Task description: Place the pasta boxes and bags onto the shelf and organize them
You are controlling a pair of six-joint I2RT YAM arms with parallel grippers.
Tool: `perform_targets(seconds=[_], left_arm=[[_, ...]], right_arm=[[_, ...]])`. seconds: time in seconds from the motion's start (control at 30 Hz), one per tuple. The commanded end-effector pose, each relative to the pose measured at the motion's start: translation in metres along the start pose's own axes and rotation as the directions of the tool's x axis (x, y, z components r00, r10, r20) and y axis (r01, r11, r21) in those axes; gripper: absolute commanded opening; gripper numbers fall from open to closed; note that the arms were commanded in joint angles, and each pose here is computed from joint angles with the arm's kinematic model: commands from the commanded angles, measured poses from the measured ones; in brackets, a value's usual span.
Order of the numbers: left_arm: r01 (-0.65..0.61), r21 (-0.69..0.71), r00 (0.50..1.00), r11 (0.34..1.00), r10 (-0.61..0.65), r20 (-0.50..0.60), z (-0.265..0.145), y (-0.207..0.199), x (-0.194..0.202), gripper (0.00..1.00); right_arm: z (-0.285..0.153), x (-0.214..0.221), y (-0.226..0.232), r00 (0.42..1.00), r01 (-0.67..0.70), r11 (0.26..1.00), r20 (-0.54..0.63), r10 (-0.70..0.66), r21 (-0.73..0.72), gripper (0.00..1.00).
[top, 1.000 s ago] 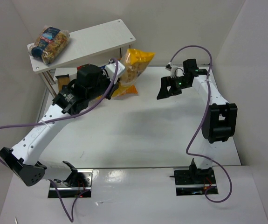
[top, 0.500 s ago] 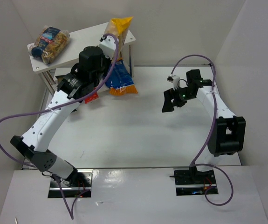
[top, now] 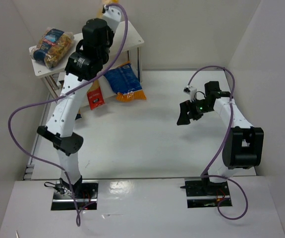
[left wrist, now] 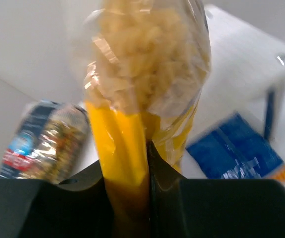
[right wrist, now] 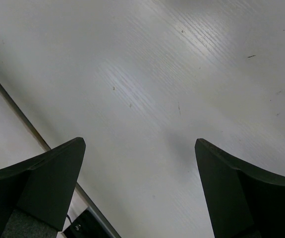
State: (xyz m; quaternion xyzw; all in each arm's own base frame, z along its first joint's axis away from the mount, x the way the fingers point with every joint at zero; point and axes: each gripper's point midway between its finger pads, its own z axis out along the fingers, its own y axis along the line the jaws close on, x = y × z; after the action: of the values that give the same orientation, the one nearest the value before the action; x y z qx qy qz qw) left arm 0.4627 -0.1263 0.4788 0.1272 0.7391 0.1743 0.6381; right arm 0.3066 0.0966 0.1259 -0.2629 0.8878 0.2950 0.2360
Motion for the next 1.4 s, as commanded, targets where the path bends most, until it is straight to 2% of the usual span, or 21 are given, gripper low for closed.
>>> perform_targets(seconds=[0.0, 0.03, 0.07, 0.1, 0.13, 0.2, 0.23, 0.27, 0.6, 0.7, 0.73, 0.87, 0.9, 0.97, 1.07, 1.1, 1.13, 1.17, 1.2, 1.27, 1.37], left_arm=[[0.175, -0.282, 0.971, 0.943, -0.118, 0.208, -0.024, 0.107, -0.066, 0.00], [0.154, -0.287, 0.978, 0.945, -0.105, 0.179, -0.026, 0.112, -0.061, 0.00], [0.185, -0.314, 0.967, 0.931, -0.115, 0.227, -0.039, 0.126, -0.070, 0.00], [0.180, -0.383, 0.972, 0.906, -0.106, 0.208, -0.037, 0.134, -0.066, 0.00], [0.144, -0.382, 0.981, 0.913, -0.080, 0.178, -0.030, 0.129, -0.062, 0.00], [0.157, -0.332, 0.976, 0.930, -0.094, 0.198, -0.033, 0.124, -0.065, 0.00], [0.123, -0.332, 0.985, 0.935, -0.076, 0.153, -0.025, 0.117, -0.054, 0.00], [0.144, -0.337, 0.980, 0.930, -0.088, 0.177, -0.032, 0.122, -0.059, 0.00], [0.107, -0.304, 0.990, 0.947, -0.074, 0.119, -0.006, 0.108, -0.040, 0.00], [0.121, -0.247, 0.984, 0.961, -0.084, 0.158, -0.024, 0.102, -0.053, 0.17], [0.107, -0.195, 0.983, 0.975, -0.074, 0.170, -0.028, 0.094, -0.057, 0.43], [0.069, 0.054, 0.967, 0.996, -0.080, 0.244, -0.067, 0.051, -0.081, 0.74], [0.047, 0.138, 0.959, 0.989, -0.083, 0.272, -0.086, 0.037, -0.089, 0.90], [-0.045, 0.341, 0.960, 0.939, -0.054, 0.276, -0.109, -0.002, -0.083, 0.99], [-0.120, 0.556, 0.969, 0.823, -0.026, 0.248, -0.145, -0.044, -0.064, 0.99], [-0.110, 0.587, 0.969, 0.802, -0.045, 0.244, -0.157, -0.042, -0.063, 0.99], [-0.110, 0.643, 0.989, 0.758, 0.016, 0.150, -0.150, -0.065, -0.038, 0.99], [-0.144, 0.686, 0.988, 0.713, 0.063, 0.141, -0.154, -0.074, -0.026, 0.99], [-0.162, 0.747, 0.985, 0.645, 0.060, 0.162, -0.176, -0.078, -0.023, 0.99], [-0.153, 0.825, 0.984, 0.544, 0.159, 0.078, -0.179, -0.111, 0.019, 0.99], [-0.165, 0.842, 0.977, 0.514, 0.205, 0.066, -0.189, -0.112, 0.047, 0.99]], right_arm=[[-0.003, -0.011, 0.001, 0.997, 0.065, 0.998, 0.052, -0.064, -0.010, 1.00], [-0.001, -0.009, -0.001, 0.997, 0.058, 0.998, 0.045, -0.057, -0.014, 1.00], [-0.001, -0.009, -0.001, 0.997, 0.058, 0.998, 0.045, -0.057, -0.014, 1.00], [0.000, -0.007, -0.004, 0.998, 0.045, 0.999, 0.042, -0.045, -0.012, 1.00], [0.000, -0.008, -0.003, 0.998, 0.046, 0.999, 0.046, -0.045, -0.020, 1.00], [0.000, -0.005, -0.004, 0.998, 0.036, 0.999, 0.043, -0.035, -0.030, 1.00], [0.000, -0.006, -0.003, 0.998, 0.037, 0.999, 0.048, -0.035, -0.039, 1.00], [0.000, -0.006, -0.003, 0.998, 0.037, 0.999, 0.048, -0.035, -0.039, 1.00], [-0.004, -0.010, 0.001, 0.996, 0.060, 0.997, 0.066, -0.057, -0.040, 1.00], [-0.004, -0.008, 0.002, 0.997, 0.054, 0.998, 0.060, -0.051, -0.044, 1.00], [-0.004, -0.008, 0.002, 0.997, 0.054, 0.998, 0.060, -0.051, -0.044, 1.00], [-0.008, -0.016, -0.001, 0.995, 0.059, 0.998, 0.084, -0.058, -0.009, 1.00], [-0.009, -0.014, 0.002, 0.994, 0.062, 0.998, 0.087, -0.061, -0.008, 1.00], [-0.014, -0.017, 0.005, 0.992, 0.072, 0.997, 0.108, -0.072, 0.004, 1.00], [-0.019, -0.019, 0.007, 0.989, 0.081, 0.996, 0.122, -0.083, 0.023, 1.00], [-0.022, -0.021, 0.009, 0.987, 0.090, 0.996, 0.131, -0.093, 0.029, 1.00], [-0.022, -0.020, 0.008, 0.988, 0.080, 0.996, 0.127, -0.084, 0.036, 1.00], [-0.025, -0.022, 0.010, 0.986, 0.088, 0.995, 0.136, -0.093, 0.041, 1.00], [-0.027, -0.025, 0.011, 0.985, 0.088, 0.995, 0.148, -0.094, 0.047, 1.00], [-0.030, -0.027, 0.013, 0.982, 0.096, 0.994, 0.156, -0.103, 0.053, 1.00], [-0.035, -0.024, 0.016, 0.981, 0.096, 0.992, 0.161, -0.108, 0.078, 1.00]])
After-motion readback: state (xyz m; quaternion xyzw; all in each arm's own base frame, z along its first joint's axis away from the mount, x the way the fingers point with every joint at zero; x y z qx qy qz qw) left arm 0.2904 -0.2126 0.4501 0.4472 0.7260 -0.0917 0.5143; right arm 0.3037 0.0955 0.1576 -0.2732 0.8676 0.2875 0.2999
